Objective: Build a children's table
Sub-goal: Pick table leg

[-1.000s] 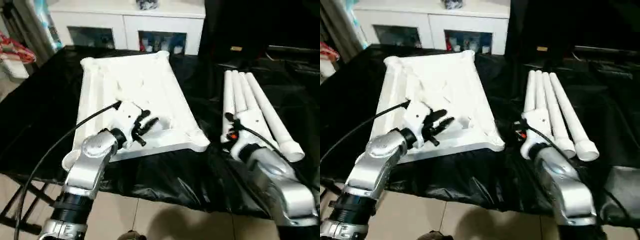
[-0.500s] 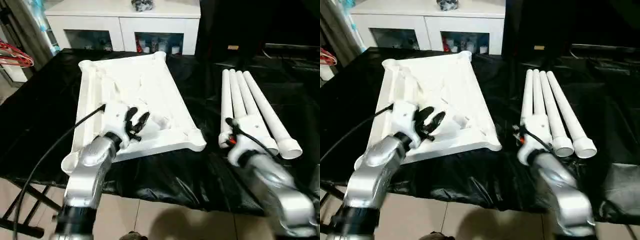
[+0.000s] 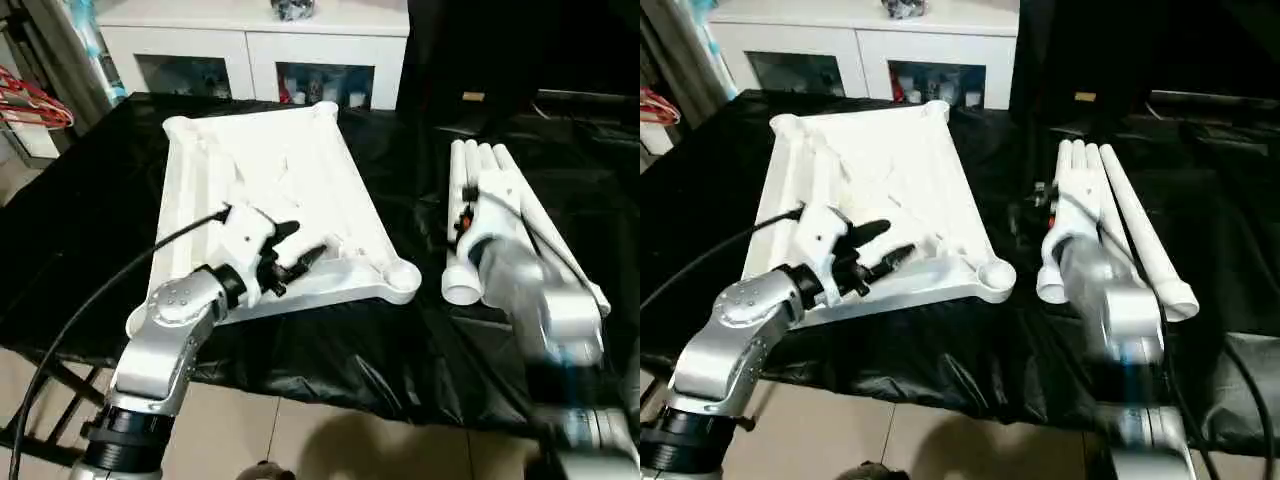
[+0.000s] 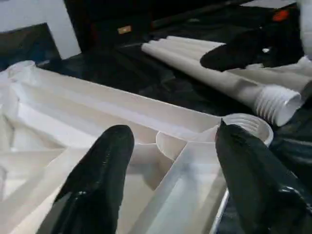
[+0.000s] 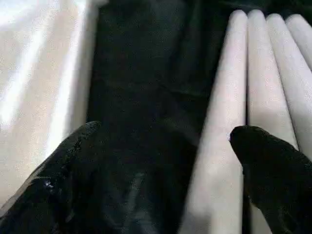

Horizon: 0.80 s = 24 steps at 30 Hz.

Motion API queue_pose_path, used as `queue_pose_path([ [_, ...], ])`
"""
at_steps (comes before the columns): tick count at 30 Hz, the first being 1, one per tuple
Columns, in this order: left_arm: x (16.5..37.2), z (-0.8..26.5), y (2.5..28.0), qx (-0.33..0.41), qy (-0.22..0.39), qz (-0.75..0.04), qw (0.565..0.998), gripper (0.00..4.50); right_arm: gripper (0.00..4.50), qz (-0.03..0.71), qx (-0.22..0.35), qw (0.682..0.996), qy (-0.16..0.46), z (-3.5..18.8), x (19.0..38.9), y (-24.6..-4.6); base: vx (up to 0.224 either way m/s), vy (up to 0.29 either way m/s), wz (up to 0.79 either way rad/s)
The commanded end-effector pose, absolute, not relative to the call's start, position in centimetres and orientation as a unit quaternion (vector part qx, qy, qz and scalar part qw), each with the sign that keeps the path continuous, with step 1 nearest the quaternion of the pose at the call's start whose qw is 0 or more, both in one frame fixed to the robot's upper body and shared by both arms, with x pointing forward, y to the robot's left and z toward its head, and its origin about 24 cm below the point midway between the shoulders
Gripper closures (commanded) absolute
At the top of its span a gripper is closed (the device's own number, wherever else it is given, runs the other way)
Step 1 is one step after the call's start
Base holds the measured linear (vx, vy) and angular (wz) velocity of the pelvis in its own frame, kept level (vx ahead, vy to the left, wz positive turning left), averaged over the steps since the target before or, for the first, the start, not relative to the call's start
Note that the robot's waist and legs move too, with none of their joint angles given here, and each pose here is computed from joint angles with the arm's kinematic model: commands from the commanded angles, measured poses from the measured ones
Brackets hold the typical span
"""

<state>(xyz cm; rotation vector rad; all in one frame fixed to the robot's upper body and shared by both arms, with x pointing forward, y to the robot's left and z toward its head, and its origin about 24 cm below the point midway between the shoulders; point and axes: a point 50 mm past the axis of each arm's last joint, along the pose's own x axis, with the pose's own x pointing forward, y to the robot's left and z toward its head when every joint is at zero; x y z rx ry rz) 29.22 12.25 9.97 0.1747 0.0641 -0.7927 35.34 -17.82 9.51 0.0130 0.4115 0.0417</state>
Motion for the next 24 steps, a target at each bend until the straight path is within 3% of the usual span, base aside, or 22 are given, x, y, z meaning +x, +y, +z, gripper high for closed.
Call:
queue_pose_path([
  [1,29.2,10.2,12.2,0.097,0.031,-0.392,0.914,1.18,0.0,0.016,0.002,0.975,0.22,9.4,35.8,-18.1,0.0,0.0,0.0],
  [9,28.6,9.6,12.1,0.107,0.047,-0.412,0.904,1.18,0.0,0.014,0.041,0.956,0.291,8.4,36.9,-18.4,0.0,0.0,0.0],
  [24,27.7,9.3,11.7,0.104,0.071,-0.46,0.879,1.18,0.0,0.011,0.029,0.935,0.354,7.0,37.1,-18.9,0.0,0.0,0.0],
])
